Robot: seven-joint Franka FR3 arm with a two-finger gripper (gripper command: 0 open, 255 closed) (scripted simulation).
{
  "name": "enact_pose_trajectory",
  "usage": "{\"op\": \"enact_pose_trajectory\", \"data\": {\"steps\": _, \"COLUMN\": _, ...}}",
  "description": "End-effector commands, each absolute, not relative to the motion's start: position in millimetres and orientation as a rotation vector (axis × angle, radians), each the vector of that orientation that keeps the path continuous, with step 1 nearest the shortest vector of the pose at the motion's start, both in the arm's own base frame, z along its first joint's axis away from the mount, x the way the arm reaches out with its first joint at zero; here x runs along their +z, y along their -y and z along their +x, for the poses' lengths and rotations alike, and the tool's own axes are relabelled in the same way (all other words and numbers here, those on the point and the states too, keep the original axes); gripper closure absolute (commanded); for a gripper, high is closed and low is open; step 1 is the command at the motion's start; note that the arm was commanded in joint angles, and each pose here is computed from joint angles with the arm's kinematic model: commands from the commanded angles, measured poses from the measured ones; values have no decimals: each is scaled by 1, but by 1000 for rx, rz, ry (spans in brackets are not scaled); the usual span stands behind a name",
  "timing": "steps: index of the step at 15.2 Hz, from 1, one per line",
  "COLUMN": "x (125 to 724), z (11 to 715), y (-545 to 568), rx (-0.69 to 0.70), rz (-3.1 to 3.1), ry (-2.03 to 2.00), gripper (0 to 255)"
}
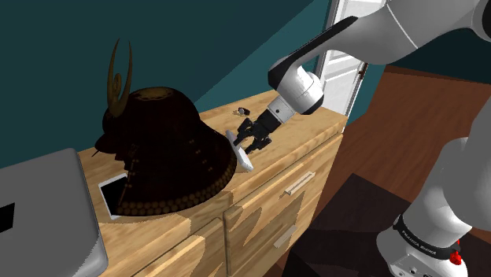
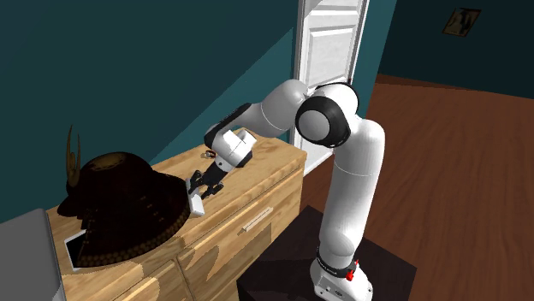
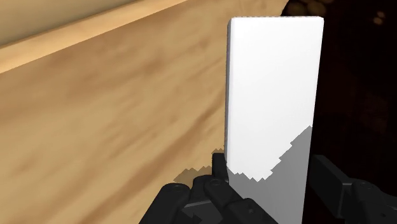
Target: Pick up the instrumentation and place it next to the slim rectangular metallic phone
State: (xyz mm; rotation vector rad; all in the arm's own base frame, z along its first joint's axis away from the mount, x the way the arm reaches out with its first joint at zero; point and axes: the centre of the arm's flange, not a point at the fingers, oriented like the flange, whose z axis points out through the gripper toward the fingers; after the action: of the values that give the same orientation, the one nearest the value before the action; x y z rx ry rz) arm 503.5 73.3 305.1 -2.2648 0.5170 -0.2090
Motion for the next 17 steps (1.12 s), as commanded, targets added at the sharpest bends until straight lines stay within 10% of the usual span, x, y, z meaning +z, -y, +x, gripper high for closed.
{"op": "enact_pose_trajectory", "data": {"steps": 1, "x": 310, "z": 503, "y": -73, "rx": -208, "rz": -2265, "ry": -518, "gripper": 255}}
{"op": "enact_pose_trajectory", "data": {"steps": 17, "x": 394, "z": 503, "y": -73, "rx": -208, "rz": -2265, "ry": -518, "gripper": 255}}
